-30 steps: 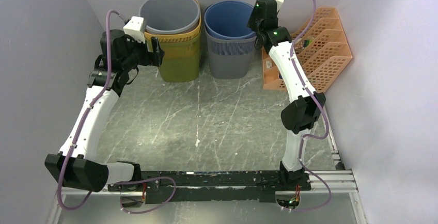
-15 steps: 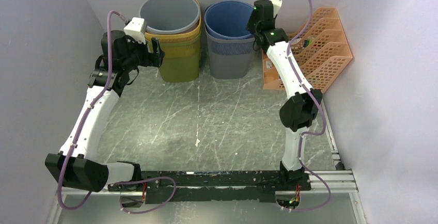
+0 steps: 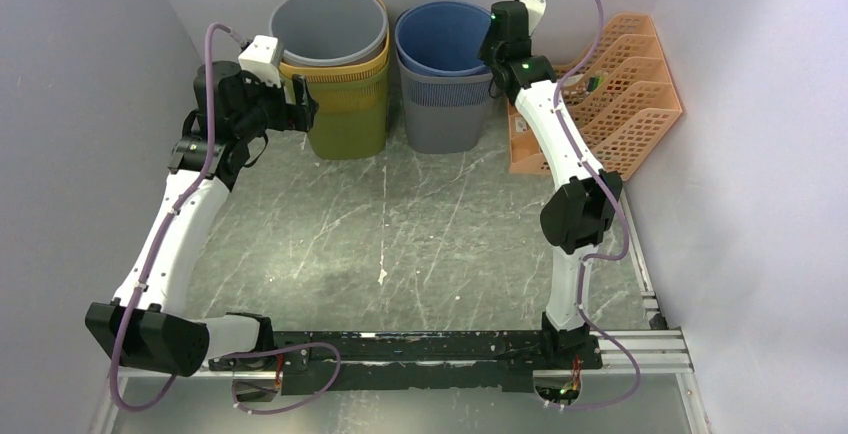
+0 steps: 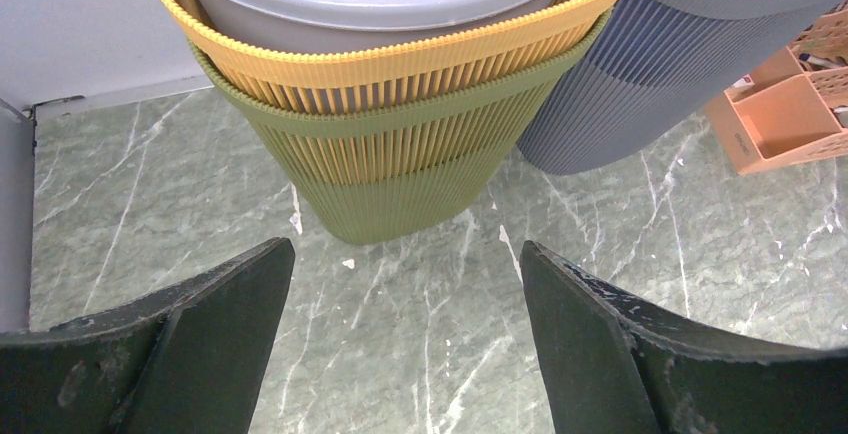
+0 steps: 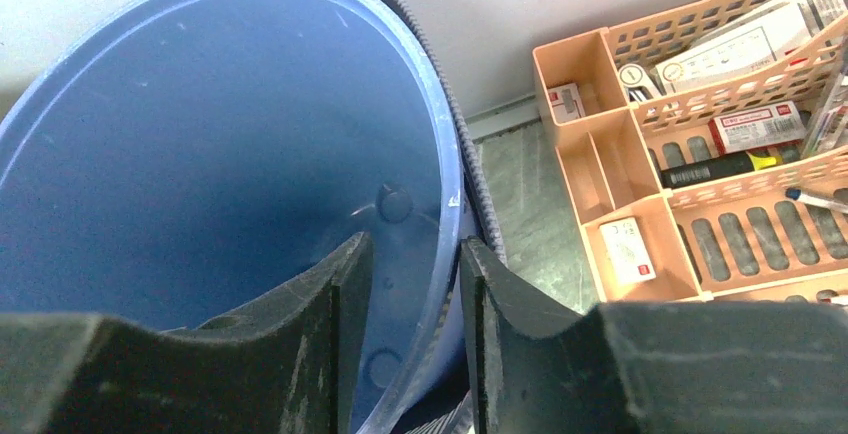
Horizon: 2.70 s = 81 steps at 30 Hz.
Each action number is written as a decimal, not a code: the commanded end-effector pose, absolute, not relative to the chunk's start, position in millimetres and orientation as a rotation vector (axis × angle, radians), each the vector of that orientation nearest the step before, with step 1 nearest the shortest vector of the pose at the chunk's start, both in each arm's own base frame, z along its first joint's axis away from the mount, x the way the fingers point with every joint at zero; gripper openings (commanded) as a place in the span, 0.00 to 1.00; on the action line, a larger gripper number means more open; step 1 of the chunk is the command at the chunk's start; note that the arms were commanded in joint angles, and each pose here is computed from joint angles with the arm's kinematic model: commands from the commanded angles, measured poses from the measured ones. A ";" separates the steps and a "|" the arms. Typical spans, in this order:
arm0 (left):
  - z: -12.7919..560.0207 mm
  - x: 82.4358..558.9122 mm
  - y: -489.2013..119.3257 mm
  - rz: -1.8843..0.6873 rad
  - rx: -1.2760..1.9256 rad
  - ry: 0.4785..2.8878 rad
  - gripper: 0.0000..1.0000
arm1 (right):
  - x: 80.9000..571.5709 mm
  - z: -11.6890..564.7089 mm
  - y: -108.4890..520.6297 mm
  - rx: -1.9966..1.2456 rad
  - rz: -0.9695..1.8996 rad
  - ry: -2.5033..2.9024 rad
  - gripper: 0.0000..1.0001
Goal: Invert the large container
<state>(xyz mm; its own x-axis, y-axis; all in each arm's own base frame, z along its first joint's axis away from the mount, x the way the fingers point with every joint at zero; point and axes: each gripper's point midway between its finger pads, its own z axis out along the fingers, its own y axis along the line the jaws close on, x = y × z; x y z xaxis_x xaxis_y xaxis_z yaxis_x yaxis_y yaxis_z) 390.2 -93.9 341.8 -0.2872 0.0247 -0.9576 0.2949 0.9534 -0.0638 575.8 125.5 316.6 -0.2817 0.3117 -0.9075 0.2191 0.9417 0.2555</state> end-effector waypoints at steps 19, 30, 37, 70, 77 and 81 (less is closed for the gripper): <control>345.8 376.2 -90.6 -0.246 0.242 1.829 0.96 | 576.4 328.1 133.8 0.301 0.135 1.852 0.00; 342.7 379.3 -90.5 -0.246 0.232 1.837 0.96 | 523.5 504.6 113.9 0.351 0.283 1.427 0.00; 345.3 381.6 -88.3 -0.235 0.216 1.829 0.96 | 484.8 549.3 96.6 0.351 0.277 1.318 0.00; 365.1 379.4 -74.3 -0.187 0.115 1.815 0.95 | 250.5 653.1 115.2 0.006 0.731 1.172 0.00; 374.1 372.3 -65.2 -0.148 0.086 1.815 0.95 | 251.6 589.2 139.1 -0.093 0.794 1.364 0.00; 378.0 367.1 -59.5 -0.126 0.064 1.814 0.95 | 259.2 534.2 153.1 -0.122 0.840 1.496 0.00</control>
